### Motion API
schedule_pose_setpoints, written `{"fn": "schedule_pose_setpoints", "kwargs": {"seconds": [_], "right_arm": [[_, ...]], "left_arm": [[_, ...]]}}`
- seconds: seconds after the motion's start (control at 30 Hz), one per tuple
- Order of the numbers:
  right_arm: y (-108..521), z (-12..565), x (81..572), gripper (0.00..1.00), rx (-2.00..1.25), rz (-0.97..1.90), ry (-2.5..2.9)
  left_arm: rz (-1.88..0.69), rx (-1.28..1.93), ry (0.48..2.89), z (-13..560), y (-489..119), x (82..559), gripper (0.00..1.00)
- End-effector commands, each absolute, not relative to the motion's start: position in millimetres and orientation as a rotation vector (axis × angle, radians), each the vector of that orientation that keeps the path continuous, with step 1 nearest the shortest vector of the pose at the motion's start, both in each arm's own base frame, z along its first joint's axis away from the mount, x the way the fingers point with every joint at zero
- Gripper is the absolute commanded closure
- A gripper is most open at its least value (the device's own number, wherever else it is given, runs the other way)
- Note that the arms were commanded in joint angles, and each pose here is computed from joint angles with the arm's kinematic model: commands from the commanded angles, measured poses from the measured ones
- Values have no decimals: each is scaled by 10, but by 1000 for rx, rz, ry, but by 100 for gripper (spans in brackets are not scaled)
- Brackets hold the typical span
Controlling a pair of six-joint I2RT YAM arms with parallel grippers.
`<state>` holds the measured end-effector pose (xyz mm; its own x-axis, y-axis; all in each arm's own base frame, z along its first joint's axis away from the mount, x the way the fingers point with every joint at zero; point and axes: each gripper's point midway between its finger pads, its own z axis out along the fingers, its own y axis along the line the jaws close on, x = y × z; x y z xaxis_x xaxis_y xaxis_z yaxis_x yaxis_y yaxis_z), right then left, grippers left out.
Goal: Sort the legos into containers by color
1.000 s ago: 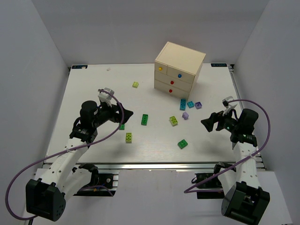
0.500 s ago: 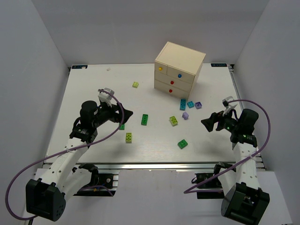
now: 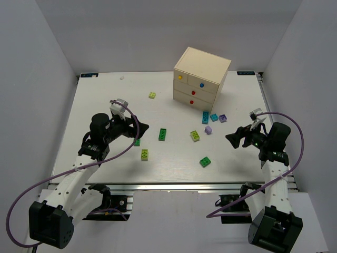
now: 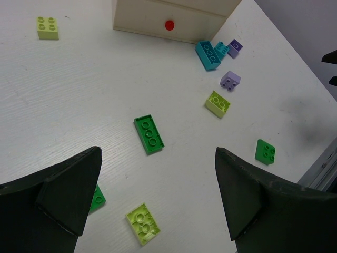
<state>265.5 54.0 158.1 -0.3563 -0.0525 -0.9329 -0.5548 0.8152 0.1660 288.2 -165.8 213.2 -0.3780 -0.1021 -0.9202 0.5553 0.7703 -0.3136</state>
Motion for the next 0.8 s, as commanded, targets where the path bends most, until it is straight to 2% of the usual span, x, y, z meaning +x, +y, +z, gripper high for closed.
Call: {"fn": "schedule_pose_setpoints", "kwargs": {"seconds": [0.0,0.57,0.77], "right_arm": [[546,1620,2663,17,-470,558,1860],[527,1602,2673,19,-460,549,1868],[526,1612,2675,12,-460,548,1867]], "left_arm": [[-718,364,1822,2134,-1658,2865,2],[-712,360,1816,2154,-1646,2861,2],[-720,364,1811,2169,-1658,2856,2]]}}
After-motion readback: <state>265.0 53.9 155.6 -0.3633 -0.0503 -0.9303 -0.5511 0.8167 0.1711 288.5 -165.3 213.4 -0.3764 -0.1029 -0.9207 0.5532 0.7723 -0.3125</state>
